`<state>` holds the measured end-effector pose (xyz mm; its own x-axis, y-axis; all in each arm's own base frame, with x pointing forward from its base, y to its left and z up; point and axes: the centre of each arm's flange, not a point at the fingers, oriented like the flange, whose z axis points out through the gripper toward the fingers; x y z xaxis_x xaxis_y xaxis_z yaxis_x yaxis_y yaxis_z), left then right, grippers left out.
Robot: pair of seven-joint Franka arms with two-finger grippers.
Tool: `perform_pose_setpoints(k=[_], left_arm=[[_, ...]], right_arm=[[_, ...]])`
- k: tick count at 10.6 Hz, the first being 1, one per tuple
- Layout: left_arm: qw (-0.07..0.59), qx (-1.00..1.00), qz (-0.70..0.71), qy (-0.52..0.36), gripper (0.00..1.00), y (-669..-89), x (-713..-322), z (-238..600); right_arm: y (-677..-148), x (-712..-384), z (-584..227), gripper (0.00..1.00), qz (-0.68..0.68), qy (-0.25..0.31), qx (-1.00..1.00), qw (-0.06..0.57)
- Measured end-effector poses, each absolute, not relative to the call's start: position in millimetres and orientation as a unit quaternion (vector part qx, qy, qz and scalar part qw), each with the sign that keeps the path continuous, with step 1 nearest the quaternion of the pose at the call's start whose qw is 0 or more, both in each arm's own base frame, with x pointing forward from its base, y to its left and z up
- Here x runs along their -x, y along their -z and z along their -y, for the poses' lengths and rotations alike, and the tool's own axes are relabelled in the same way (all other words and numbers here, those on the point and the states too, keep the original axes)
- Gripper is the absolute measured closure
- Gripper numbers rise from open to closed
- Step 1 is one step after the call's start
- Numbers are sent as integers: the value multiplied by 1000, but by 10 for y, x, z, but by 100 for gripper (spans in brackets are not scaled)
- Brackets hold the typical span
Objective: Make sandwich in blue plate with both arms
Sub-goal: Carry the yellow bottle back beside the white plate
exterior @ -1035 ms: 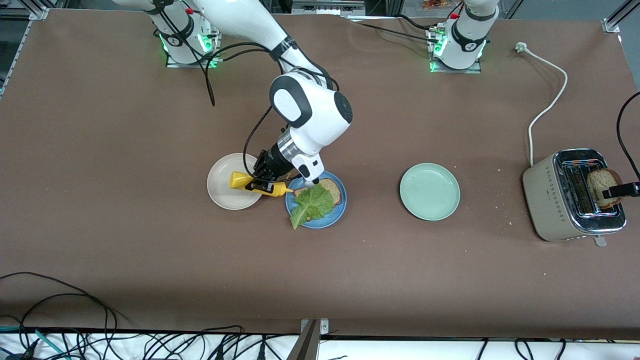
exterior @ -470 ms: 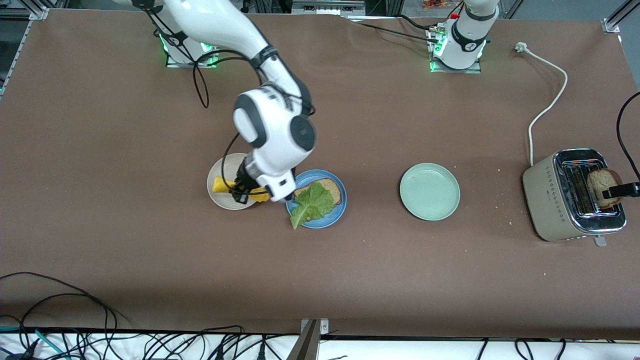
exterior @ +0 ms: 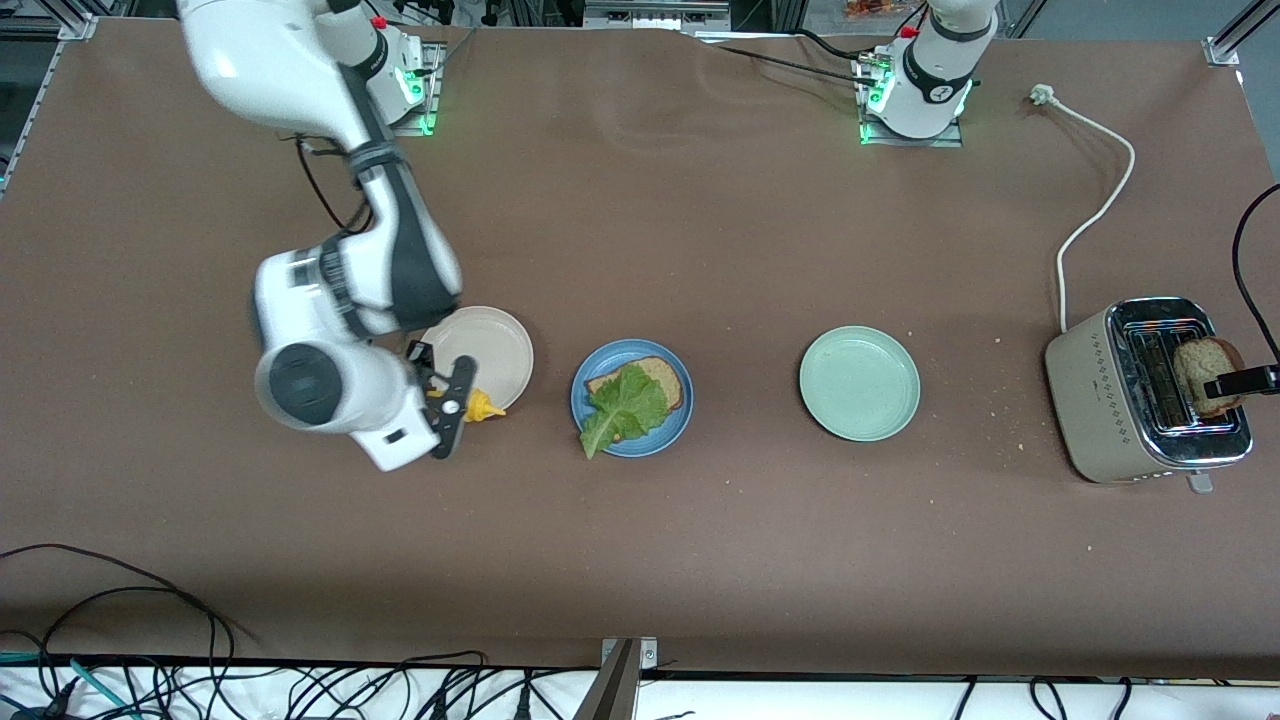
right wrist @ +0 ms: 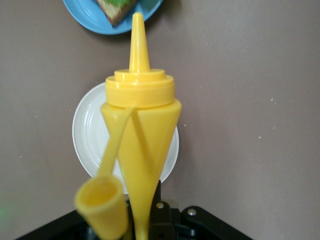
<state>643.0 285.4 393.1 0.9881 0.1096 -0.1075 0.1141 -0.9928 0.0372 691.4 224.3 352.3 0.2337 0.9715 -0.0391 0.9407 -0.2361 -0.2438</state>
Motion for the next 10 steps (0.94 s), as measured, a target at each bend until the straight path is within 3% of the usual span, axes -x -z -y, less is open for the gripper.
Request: perform_pose_setpoints(k=[4,10], left_arm=[[22,-997,-55,52,0,-3934,-6435,-2846],[22,-997,-55,52,0,-3934,-6436,-2844]], right_arm=[[-3363,-7132,-1185,90,624,12,740,251],[-2781,-6853,-165,91,663,130,608,416]])
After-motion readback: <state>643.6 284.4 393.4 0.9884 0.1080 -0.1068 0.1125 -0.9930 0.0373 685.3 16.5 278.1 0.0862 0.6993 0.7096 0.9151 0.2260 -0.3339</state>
